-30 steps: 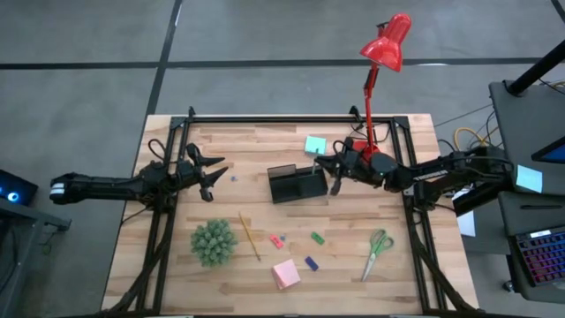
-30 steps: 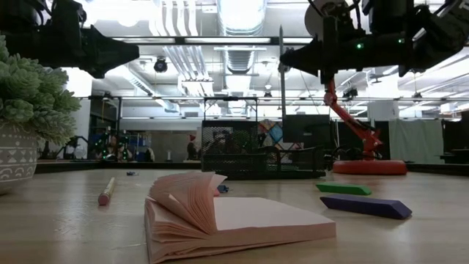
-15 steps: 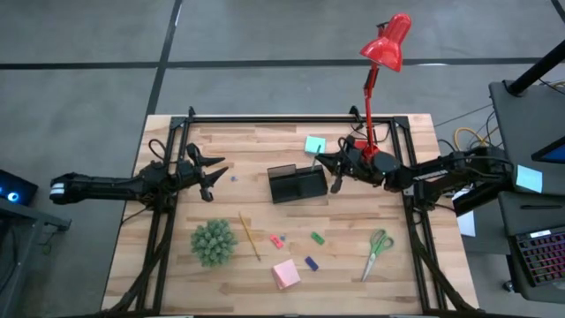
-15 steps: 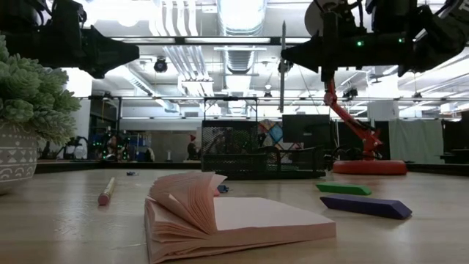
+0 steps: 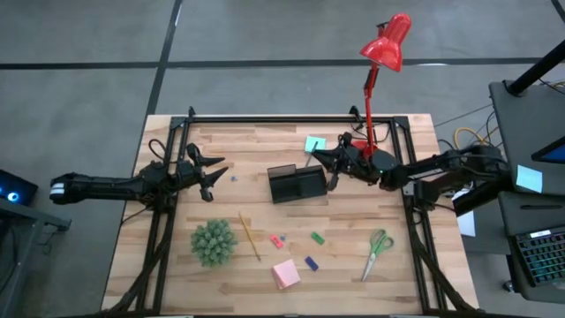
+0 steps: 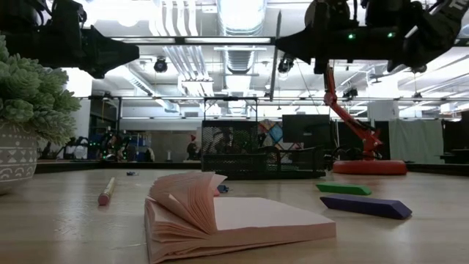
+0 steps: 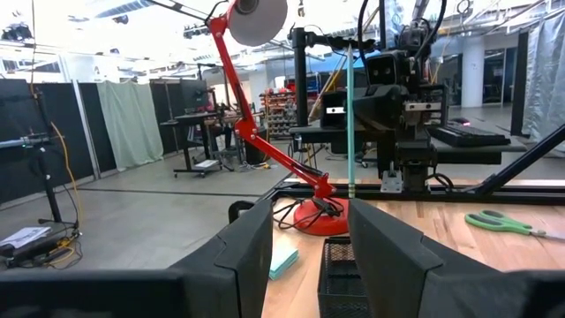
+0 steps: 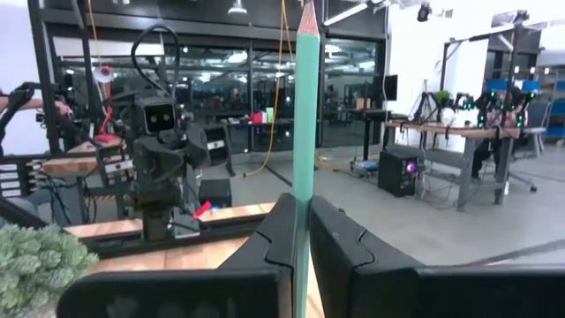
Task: Pick and place office supplies into organizer
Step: Put the blue pencil into the black desk organizer
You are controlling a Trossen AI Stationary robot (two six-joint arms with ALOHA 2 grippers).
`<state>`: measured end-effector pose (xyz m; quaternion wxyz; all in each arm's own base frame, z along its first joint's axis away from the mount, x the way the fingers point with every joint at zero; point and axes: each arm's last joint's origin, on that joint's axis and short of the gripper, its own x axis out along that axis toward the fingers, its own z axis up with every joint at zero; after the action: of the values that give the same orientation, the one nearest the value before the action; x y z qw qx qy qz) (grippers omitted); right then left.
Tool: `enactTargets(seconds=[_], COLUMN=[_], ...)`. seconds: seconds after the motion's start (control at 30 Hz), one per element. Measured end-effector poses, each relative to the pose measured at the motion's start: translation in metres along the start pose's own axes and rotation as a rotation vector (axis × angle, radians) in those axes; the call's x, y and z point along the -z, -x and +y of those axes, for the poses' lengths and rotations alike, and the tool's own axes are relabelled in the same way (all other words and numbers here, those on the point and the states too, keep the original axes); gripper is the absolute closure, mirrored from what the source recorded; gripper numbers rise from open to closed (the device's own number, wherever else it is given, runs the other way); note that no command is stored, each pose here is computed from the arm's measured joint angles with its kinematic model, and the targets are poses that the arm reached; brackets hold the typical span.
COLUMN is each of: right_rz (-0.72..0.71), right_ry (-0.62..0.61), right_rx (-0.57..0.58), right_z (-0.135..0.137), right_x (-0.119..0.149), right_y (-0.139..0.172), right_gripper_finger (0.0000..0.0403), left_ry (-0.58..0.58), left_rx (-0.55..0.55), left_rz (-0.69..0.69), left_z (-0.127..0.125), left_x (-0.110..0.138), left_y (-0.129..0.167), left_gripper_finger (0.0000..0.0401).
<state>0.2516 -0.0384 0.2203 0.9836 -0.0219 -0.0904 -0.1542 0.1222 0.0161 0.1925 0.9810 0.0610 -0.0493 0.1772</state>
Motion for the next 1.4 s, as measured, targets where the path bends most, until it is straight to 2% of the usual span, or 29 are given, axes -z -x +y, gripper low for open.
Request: enactTargets(seconds=[0.73, 1.4], right_rz=[-0.007, 0.037], right_ry=[-0.036, -0.035], right_rx=[-0.11, -0.106], right_z=[0.003, 0.0], right_x=[0.032, 0.043], right_y=[-0.067, -0.062], right_gripper_finger=[0.039, 0.039], left_ry=[0.0, -0.006], left_rx=[0.0, 0.002], left_rz=[0.002, 0.021], left_z=[0.0, -0.001], left_x=[0.0, 0.002], left_y=[0.0, -0.001], left_gripper_finger=[0.0264, 0.0264])
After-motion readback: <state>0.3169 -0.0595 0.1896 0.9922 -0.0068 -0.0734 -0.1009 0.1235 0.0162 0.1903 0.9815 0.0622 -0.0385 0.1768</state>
